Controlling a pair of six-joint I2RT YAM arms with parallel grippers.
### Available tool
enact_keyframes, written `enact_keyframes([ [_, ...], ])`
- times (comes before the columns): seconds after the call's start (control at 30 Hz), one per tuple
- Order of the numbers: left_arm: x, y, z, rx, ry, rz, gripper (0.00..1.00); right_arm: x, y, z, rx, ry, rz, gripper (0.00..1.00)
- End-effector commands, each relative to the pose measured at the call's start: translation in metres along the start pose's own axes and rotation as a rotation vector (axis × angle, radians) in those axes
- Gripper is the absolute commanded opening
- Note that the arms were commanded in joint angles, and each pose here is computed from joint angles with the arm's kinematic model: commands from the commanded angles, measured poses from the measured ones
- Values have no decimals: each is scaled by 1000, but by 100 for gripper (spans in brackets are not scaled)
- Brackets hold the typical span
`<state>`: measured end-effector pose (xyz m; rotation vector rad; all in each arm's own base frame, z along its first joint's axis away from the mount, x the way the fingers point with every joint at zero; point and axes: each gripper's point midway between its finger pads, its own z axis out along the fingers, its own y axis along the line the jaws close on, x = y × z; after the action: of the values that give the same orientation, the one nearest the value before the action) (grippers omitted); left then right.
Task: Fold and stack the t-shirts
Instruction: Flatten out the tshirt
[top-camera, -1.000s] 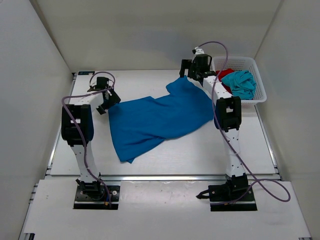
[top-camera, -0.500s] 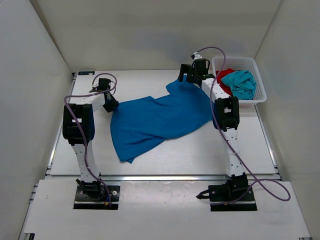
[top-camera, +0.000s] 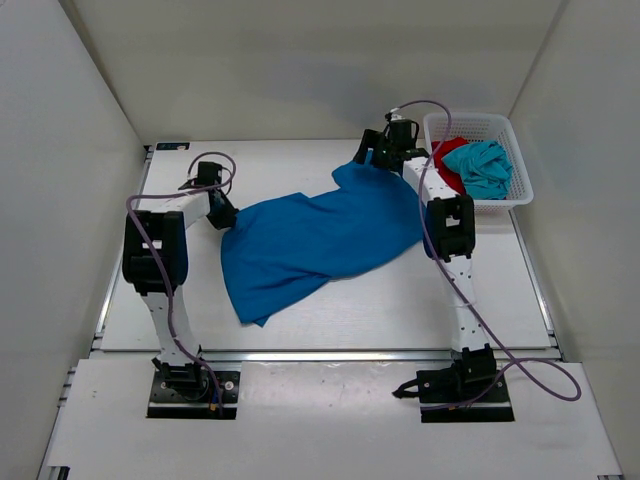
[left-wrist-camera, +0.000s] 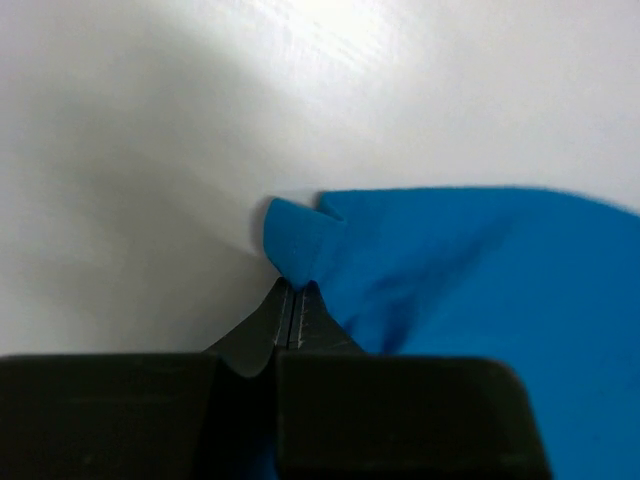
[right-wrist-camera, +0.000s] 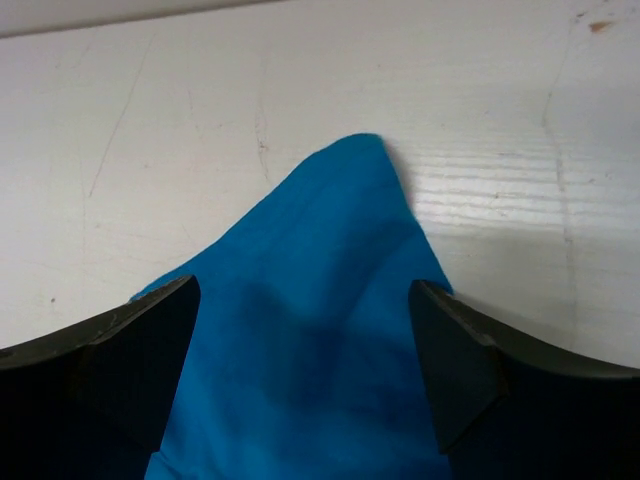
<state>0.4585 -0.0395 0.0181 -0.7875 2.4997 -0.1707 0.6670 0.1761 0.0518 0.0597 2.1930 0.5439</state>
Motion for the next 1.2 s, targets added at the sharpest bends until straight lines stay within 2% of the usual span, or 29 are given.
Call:
enact_keyframes([
  [0.0, 18, -2, -35, 29, 20, 37, 0, 5, 15, -7, -38, 55, 54, 82],
  [0.13, 45, 20, -49, 9, 63, 17, 0, 7, 17, -14, 78, 57, -47, 82],
  [0.23, 67, 40, -67, -19, 72, 26, 0, 37, 2, -27, 149, 173, -1, 74],
  [0.27, 64, 46, -70, -38, 54, 28, 0, 55, -2, -33, 169, 234, 6, 67],
  [0.4, 82, 60, -83, -36, 69, 23, 0, 96, -9, -76, 312, 362, -64, 55],
  [0.43, 83, 63, -85, -35, 74, 19, 0, 81, -5, -91, 357, 323, -92, 53],
  [0.47, 88, 64, -85, -32, 88, 28, 0, 103, -18, -100, 416, 369, -106, 54],
  [0.6, 90, 73, -92, -59, 96, 49, 0, 140, -13, -156, 416, 449, -68, 55],
  [0.63, 94, 73, -93, -57, 103, 67, 0, 128, -4, -170, 398, 409, -60, 55],
  [0.67, 96, 72, -94, -47, 109, 81, 0, 139, -7, -174, 395, 413, -59, 56],
  [0.87, 85, 55, -94, -6, 99, 145, 0, 48, 11, -185, 308, 121, -43, 59],
  [1.03, 73, 48, -93, 12, 77, 143, 0, 31, -17, -159, 381, 102, -23, 65],
  [1.17, 66, 45, -94, 7, 60, 156, 0, 46, -32, -157, 431, 155, -1, 69],
])
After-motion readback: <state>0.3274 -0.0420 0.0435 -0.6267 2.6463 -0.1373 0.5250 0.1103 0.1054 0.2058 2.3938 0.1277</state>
